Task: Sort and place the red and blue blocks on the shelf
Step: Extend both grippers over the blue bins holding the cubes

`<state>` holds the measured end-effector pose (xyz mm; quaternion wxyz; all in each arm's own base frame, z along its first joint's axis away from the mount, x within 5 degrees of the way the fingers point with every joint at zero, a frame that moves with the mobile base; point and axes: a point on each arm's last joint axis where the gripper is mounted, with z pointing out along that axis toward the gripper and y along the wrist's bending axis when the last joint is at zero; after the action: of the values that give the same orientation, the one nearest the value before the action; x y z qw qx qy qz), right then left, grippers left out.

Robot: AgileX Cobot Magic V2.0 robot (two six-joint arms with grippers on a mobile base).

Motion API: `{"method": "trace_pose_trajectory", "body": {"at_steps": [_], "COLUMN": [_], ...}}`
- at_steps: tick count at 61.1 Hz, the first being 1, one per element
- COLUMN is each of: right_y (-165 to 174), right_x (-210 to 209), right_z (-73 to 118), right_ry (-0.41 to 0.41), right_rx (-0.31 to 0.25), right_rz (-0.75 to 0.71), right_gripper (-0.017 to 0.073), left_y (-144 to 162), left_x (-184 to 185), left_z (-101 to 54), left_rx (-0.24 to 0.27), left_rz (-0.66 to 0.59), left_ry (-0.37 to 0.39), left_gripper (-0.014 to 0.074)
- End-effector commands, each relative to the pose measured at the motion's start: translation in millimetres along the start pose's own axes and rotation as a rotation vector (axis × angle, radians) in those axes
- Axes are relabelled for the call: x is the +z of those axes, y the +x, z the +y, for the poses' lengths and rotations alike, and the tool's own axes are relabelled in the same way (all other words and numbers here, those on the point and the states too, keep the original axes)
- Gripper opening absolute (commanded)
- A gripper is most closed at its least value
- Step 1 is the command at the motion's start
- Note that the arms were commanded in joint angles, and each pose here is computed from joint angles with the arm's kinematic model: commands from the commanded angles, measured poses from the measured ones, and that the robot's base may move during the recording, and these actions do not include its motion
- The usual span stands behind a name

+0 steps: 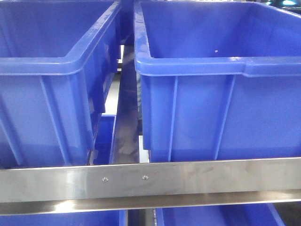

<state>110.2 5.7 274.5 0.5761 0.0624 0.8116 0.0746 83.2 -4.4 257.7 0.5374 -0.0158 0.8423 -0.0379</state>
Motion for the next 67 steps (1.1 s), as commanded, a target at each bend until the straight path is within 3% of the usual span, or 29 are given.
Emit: {"method": "trace_pose_trajectory", "body": {"at_steps": [1, 67], "right_y": [-17.3, -17.3], "right_x": [-3.2, -3.2], "right_z": [2.8, 2.8], "right_ry": [-0.016, -0.016], "right_rx": [-0.015, -0.015], "right_rz": [-0.118, -0.118], "right_gripper": [0.0056, 0.0056], "left_y": [-15.3, -15.3], "left_x": [-3.4, -3.4], "left_z": [-2.7, -2.7], "left_rx": [-0.004, -0.004], "left_rz": [-0.099, -0.099], "left_ry": [0.024, 0.024], "left_gripper": [0.0123, 0.0123]}}
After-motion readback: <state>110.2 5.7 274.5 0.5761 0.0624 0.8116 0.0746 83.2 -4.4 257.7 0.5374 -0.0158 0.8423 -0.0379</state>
